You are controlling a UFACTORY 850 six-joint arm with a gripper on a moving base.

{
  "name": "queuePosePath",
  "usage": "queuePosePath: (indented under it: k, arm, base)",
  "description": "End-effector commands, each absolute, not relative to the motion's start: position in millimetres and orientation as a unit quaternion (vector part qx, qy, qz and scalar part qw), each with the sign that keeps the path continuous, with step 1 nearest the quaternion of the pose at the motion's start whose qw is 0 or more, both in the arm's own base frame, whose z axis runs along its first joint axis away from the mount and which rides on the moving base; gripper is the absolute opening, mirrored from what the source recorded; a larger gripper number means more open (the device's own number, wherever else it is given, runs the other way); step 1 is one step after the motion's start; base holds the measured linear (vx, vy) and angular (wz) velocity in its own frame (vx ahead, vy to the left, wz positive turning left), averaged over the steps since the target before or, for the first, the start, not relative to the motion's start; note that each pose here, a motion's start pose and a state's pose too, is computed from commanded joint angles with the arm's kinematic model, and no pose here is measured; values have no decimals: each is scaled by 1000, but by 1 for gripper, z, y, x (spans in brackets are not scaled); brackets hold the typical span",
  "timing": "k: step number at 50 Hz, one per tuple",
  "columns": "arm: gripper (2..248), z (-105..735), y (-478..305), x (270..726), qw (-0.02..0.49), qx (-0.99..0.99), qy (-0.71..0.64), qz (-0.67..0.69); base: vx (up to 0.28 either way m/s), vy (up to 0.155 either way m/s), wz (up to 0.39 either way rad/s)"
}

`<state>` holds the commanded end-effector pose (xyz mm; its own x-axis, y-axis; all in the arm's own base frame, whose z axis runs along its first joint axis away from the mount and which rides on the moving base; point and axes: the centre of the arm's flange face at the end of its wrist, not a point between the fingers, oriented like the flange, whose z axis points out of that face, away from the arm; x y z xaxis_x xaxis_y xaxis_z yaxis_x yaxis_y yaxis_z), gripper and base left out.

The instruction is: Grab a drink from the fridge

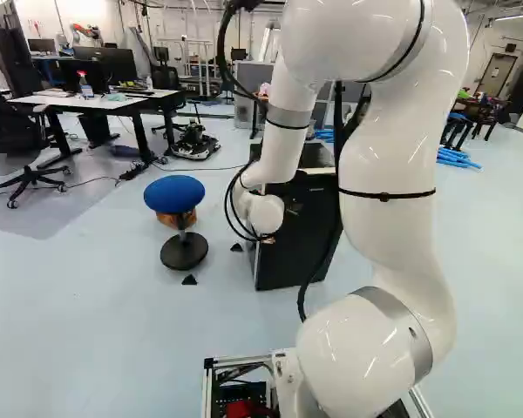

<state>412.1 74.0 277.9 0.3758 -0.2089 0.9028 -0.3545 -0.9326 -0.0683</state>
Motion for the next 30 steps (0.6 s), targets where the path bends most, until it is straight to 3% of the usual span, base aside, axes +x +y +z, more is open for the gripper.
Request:
queuePosePath:
  k: [30]
  arm:
    - [247,280,86,436,73,804,-181,561]
  base:
    - [0,0,0]
